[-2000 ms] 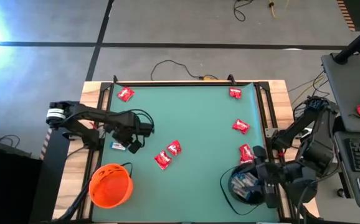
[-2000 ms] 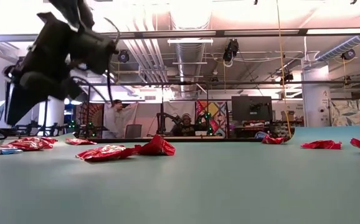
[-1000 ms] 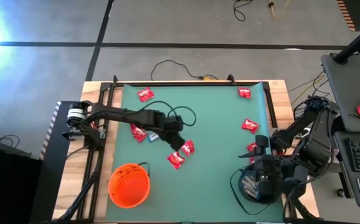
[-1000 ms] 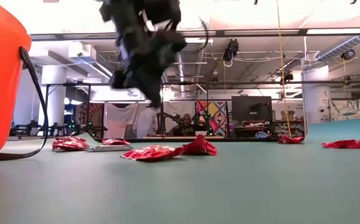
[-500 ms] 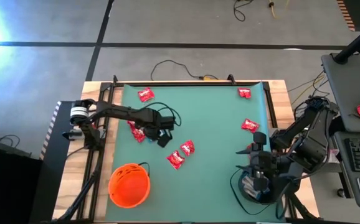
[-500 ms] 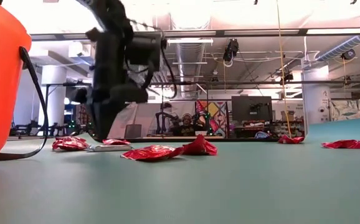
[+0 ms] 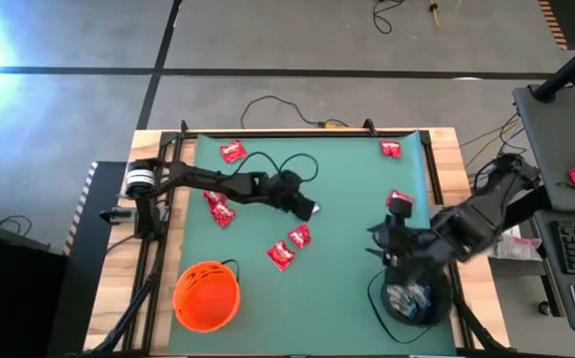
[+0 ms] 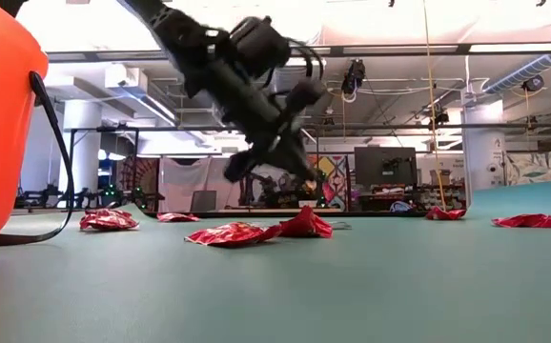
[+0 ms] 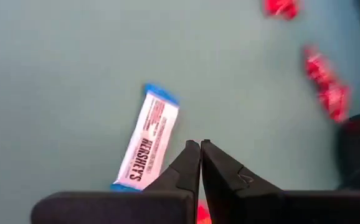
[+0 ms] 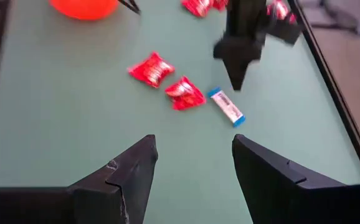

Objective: Sort candy by brand, put in halloween buckets
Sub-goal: Put the white chocolate into the black bucket

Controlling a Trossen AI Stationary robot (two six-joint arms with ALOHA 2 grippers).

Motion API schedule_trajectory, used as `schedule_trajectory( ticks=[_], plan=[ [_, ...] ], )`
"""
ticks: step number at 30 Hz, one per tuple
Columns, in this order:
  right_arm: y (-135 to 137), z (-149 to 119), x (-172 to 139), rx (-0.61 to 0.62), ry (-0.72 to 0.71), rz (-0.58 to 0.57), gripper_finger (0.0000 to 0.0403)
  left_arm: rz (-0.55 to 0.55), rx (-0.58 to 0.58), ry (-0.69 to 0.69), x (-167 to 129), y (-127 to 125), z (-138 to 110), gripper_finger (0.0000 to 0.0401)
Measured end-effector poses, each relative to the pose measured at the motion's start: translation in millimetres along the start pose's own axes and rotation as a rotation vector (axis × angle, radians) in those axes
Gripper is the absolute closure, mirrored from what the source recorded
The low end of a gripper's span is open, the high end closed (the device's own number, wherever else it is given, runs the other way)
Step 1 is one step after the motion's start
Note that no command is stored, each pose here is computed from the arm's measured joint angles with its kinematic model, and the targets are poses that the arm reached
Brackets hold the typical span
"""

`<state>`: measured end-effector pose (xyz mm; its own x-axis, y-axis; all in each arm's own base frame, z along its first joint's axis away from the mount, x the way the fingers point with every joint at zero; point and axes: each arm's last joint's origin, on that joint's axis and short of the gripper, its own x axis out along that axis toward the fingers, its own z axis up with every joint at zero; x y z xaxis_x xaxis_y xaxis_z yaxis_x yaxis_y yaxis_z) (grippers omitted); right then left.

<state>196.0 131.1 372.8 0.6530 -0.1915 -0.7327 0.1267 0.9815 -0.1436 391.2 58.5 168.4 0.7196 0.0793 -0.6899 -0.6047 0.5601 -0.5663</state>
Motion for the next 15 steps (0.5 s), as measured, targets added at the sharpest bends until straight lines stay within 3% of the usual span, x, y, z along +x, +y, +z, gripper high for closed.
schedule_trajectory(
  ticks=[2,7,11,15],
  plan=[
    [-16,-2,7,0.015,0.025,0.0,0.02,0.03,0.026,0.025,-4,-5,4,0.0401],
    [-54,-14,31,-0.021,-0.007,0.061,0.0201,0.249,0.136,0.126,-17,2,-5,0.0401],
    [-77,-25,63,-0.06,-0.119,0.145,0.0215,0.311,0.085,0.221,-1,43,-23,0.0401],
    [-87,-38,102,-0.025,-0.175,0.201,0.0234,0.346,0.044,0.217,0,65,-35,0.0401]
  ],
)
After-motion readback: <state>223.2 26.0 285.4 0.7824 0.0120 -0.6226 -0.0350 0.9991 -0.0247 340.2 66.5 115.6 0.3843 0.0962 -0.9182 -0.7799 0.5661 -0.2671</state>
